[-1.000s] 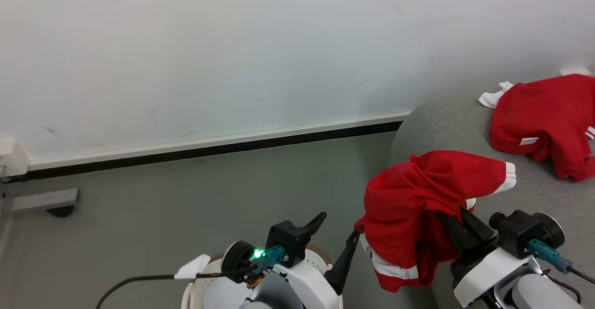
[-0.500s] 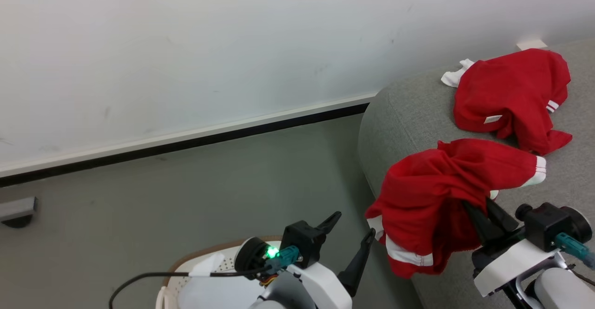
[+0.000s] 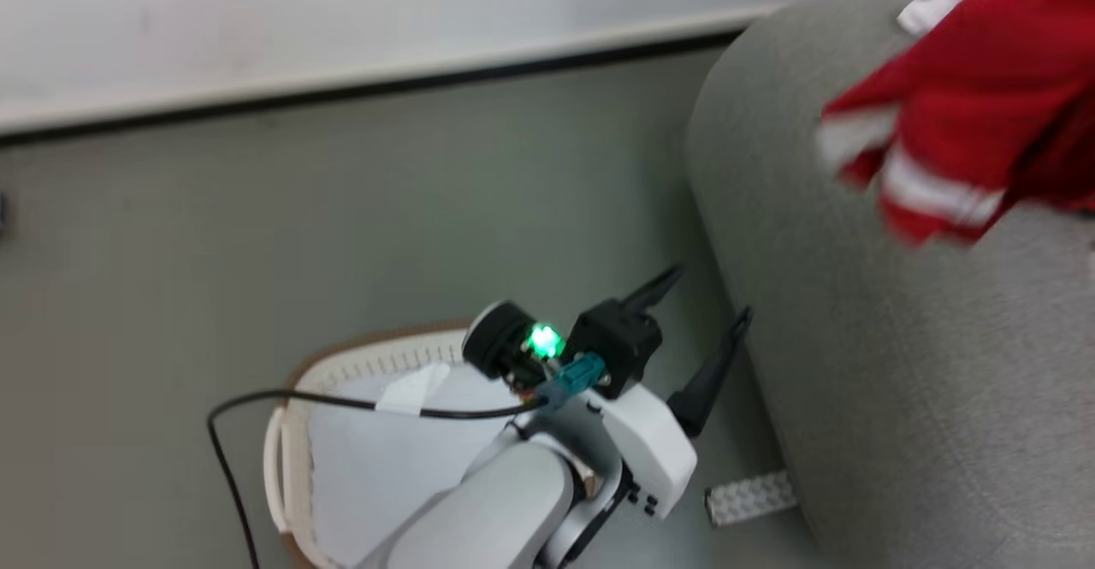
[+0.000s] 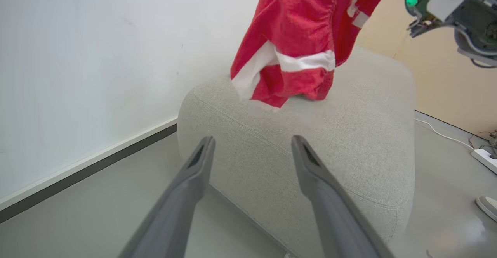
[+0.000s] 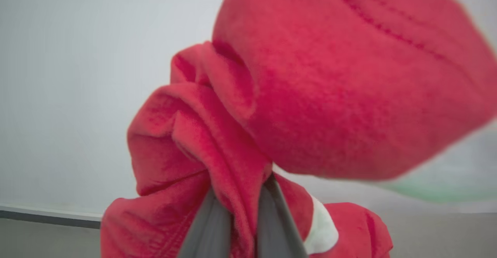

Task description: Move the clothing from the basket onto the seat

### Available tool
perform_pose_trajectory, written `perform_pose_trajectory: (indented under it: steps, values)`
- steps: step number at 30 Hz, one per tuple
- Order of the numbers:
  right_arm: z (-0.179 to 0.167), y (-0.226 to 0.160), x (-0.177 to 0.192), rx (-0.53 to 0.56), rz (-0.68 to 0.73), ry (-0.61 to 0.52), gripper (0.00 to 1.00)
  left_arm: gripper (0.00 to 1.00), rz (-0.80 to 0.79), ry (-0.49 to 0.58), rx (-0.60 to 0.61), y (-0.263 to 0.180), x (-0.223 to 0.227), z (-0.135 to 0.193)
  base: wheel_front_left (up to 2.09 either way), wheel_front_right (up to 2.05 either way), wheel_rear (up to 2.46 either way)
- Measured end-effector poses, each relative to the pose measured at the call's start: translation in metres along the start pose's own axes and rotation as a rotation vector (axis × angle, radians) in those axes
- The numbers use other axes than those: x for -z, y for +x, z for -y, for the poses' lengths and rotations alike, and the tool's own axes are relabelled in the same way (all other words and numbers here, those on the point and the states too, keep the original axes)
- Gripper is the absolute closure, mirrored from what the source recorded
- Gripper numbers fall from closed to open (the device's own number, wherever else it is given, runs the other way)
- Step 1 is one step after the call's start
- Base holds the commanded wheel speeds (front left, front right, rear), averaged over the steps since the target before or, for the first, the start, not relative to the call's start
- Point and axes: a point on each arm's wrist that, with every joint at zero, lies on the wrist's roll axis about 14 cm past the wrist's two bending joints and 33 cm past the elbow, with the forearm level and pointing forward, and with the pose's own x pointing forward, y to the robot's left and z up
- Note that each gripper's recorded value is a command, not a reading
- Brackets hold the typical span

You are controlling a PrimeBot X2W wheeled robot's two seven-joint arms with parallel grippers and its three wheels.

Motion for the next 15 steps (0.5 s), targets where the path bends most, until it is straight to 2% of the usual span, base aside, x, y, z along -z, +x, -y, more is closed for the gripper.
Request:
perform_pose_trajectory:
  steps: [3,9,12,15]
  values:
    - [0.031,0.035,-0.01,0.072,0.033,-0.01,1.0,0.0,-0.002,-0.008,0.006,0.01,0.011,-0.015,0.0,0.0,0.0]
    - [0.114,0.086,-0.017,0.287,0.057,-0.045,1.0,0.0,0.022,-0.028,-0.013,0.027,0.027,-0.049,0.0,0.0,0.0]
    - [0.138,0.102,0.005,0.36,0.015,-0.083,1.0,0.0,0.026,-0.044,-0.032,0.032,0.041,-0.065,0.0,0.0,0.0]
    - [0.169,0.099,0.049,0.468,-0.086,-0.105,1.0,0.0,0.018,-0.066,-0.061,0.034,0.059,-0.081,0.0,0.0,0.0]
